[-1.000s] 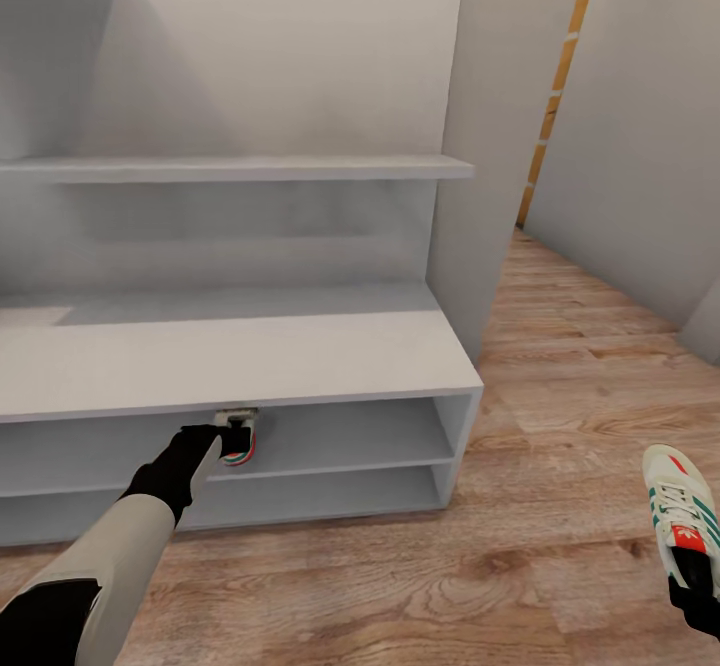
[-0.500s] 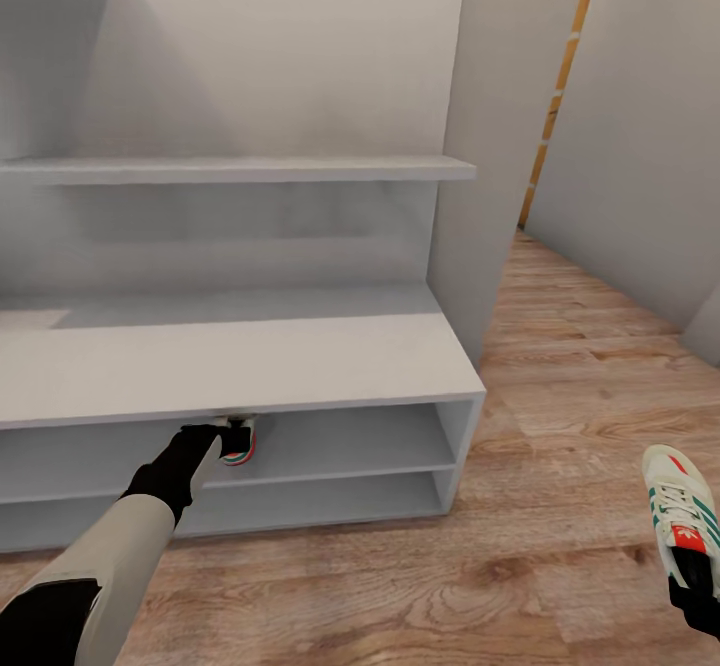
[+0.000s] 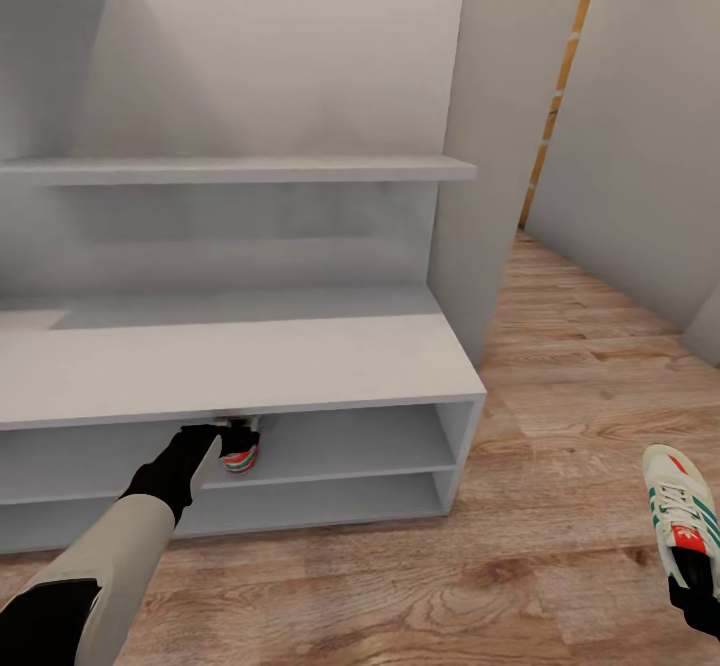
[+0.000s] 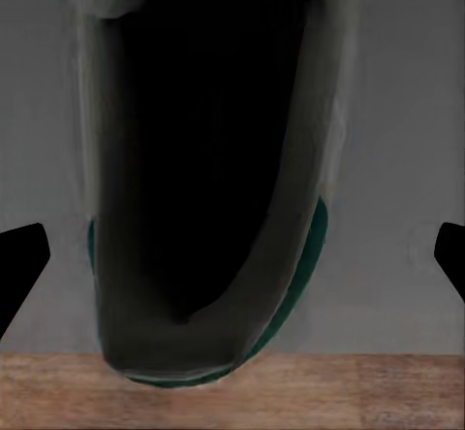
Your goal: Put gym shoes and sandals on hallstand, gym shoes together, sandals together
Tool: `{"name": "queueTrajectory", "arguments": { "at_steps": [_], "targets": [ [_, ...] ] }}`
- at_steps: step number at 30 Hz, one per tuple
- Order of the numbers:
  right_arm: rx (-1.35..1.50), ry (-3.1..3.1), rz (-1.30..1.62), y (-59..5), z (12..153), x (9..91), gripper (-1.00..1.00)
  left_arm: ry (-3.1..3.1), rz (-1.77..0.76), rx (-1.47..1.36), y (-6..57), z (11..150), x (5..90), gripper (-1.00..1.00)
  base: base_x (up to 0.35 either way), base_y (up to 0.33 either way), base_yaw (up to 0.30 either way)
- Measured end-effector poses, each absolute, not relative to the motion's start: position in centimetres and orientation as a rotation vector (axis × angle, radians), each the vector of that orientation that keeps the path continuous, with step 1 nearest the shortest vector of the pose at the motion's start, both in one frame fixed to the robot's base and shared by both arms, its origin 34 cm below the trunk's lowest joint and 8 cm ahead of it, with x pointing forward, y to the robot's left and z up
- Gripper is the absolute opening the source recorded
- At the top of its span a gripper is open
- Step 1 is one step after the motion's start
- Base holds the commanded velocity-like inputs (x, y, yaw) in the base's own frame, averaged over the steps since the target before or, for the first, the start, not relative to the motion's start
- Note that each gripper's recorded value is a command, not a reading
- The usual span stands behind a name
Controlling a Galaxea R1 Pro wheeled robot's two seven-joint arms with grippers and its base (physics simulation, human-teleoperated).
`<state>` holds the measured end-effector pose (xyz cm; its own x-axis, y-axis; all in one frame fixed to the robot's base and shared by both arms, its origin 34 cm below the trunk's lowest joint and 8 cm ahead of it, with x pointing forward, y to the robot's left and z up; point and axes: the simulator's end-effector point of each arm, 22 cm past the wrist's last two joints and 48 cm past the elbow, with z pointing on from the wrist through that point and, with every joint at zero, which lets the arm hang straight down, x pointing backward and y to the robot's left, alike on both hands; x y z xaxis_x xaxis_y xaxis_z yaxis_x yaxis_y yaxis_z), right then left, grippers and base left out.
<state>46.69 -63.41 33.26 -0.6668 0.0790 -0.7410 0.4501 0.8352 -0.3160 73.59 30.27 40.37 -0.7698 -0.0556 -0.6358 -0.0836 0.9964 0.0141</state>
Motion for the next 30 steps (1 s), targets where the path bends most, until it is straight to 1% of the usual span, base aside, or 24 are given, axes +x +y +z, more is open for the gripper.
{"name": "queueTrajectory", "arguments": {
  "at_steps": [10, 13, 18, 30],
  "targets": [
    [0.384, 2.247, -0.624, -63.41, 33.26, 46.69, -1.0, 2.45, 0.057, -0.103, 30.56, 40.45, 73.61, 1.0, -0.001, 0.0, 0.0],
    [0.384, 2.247, -0.625, -63.41, 33.25, 46.69, -1.0, 2.448, 0.058, -0.104, 30.6, 40.52, 73.67, 1.0, -0.119, 0.0, 0.0],
    [0.384, 2.248, -0.625, -63.41, 33.22, 46.68, -1.0, 2.444, 0.058, -0.105, 30.63, 40.66, 73.78, 1.0, -0.266, 0.0, 0.0],
    [0.379, 2.248, -0.619, -63.09, 33.07, 46.78, -1.0, 2.45, 0.058, -0.104, 30.6, 40.39, 73.61, 1.0, -0.332, 0.0, 0.0]
  ]
}}
